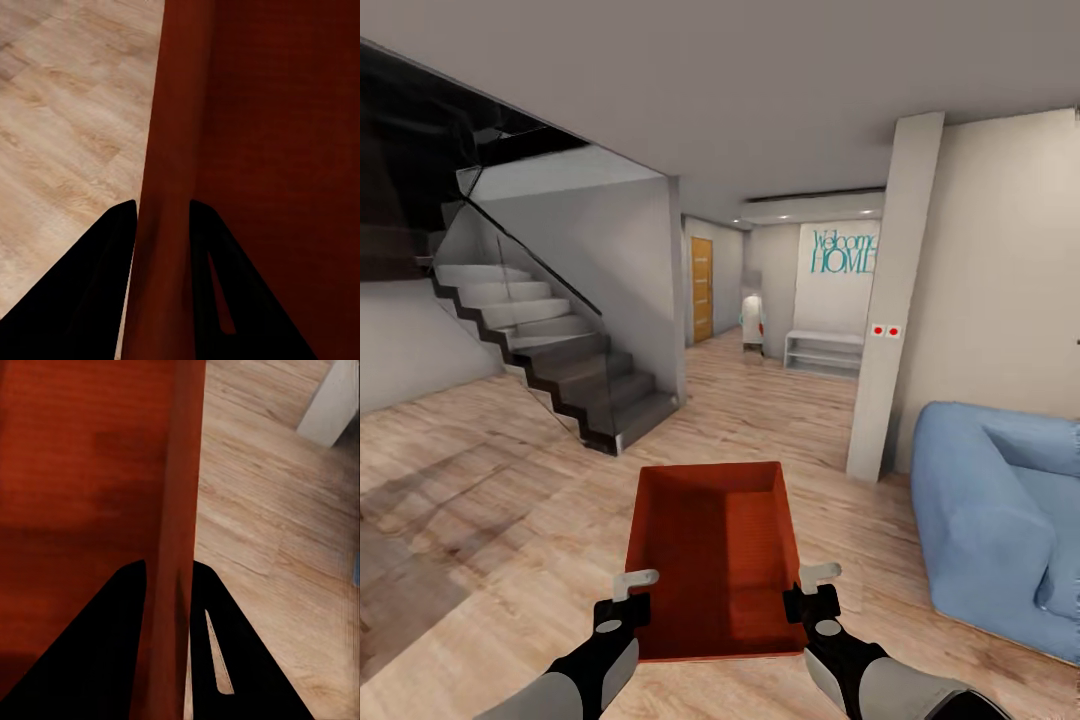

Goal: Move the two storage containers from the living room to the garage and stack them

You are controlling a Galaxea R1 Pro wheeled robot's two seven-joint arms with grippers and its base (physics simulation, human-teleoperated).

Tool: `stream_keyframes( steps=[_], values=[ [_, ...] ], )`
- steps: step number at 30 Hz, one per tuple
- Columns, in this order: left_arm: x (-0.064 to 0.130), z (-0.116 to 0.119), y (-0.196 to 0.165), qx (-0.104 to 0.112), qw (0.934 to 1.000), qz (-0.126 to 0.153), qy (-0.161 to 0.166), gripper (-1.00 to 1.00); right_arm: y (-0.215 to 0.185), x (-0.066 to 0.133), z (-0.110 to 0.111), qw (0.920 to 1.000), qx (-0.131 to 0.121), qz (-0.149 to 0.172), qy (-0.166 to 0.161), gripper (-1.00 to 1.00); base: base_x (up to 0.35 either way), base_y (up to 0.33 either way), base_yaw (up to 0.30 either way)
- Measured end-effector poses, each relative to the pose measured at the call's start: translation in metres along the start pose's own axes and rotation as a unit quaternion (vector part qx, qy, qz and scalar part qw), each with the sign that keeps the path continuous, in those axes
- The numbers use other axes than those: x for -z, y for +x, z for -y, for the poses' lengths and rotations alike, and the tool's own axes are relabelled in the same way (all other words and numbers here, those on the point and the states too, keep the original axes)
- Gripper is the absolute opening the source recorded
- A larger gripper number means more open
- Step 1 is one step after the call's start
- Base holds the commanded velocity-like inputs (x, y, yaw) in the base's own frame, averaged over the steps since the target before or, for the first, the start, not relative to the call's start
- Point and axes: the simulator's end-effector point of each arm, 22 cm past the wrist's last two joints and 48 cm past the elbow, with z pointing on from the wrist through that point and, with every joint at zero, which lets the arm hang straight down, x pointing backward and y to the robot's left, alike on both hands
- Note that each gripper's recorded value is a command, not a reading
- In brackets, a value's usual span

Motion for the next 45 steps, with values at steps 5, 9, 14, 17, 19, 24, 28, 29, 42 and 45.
stream_keyframes(
  steps=[5, 9, 14, 17, 19, 24, 28, 29, 42, 45],
  values=[
    [0.0, -0.0001, 0.0001, 0.0, 1.0, 0.0, 0.0, -1.0, 0.0001, 0.0, -0.0001, 1.0, 0.0, 0.0, 0.0, -1.0, 0.321, 0.0, -0.262],
    [0.0, -0.0001, -0.0001, 0.0, 1.0, 0.0, 0.0, -1.0, -0.0001, 0.0, -0.0001, 1.0, 0.0, 0.0, 0.0, -1.0, 0.321, 0.0, -0.262],
    [0.0, 0.0, -0.0001, 0.0, 1.0, 0.0, 0.0, -1.0, -0.0001, 0.0, 0.0, 1.0, 0.0, 0.0, 0.0, -1.0, 0.321, 0.0, -0.224],
    [-0.0001, -0.0002, -0.0002, 0.0, 1.0, 0.0, 0.0, -1.0, -0.0003, 0.0, -0.0002, 1.0, 0.0, 0.0, 0.0, -1.0, 0.321, 0.0, -0.055],
    [-0.0001, -0.0002, -0.0003, 0.0, 1.0, 0.001, 0.0, -1.0, -0.0004, -0.0001, -0.0002, 1.0, 0.0, 0.0, 0.0, -1.0, 0.321, 0.0, -0.011],
    [0.0, -0.0002, -0.0001, 0.0, 1.0, 0.0, 0.0, -1.0, -0.0002, 0.0, -0.0002, 1.0, 0.0, 0.0, 0.0, -1.0, 0.321, 0.0, -0.002],
    [0.0, -0.0001, 0.0003, 0.0, 1.0, 0.0, 0.0, -1.0, 0.0002, 0.0, -0.0001, 1.0, 0.0, 0.0, 0.0, -1.0, 0.321, 0.0, 0.0],
    [0.0, -0.0001, 0.0003, 0.0, 1.0, 0.0, 0.0, -1.0, 0.0002, 0.0, -0.0001, 1.0, 0.0, 0.0, 0.0, -1.0, 0.321, 0.0, 0.0],
    [0.0, -0.0001, 0.0004, 0.0, 1.0, 0.0, 0.0, -1.0, 0.0003, 0.0, -0.0001, 1.0, 0.0, 0.0, 0.0, -1.0, 0.321, 0.0, 0.0],
    [0.0, -0.0001, 0.0005, 0.0, 1.0, 0.0, 0.0, -1.0, 0.0004, 0.0, -0.0001, 1.0, 0.0, -0.001, 0.0, -1.0, 0.321, 0.0, 0.0]
  ],
)
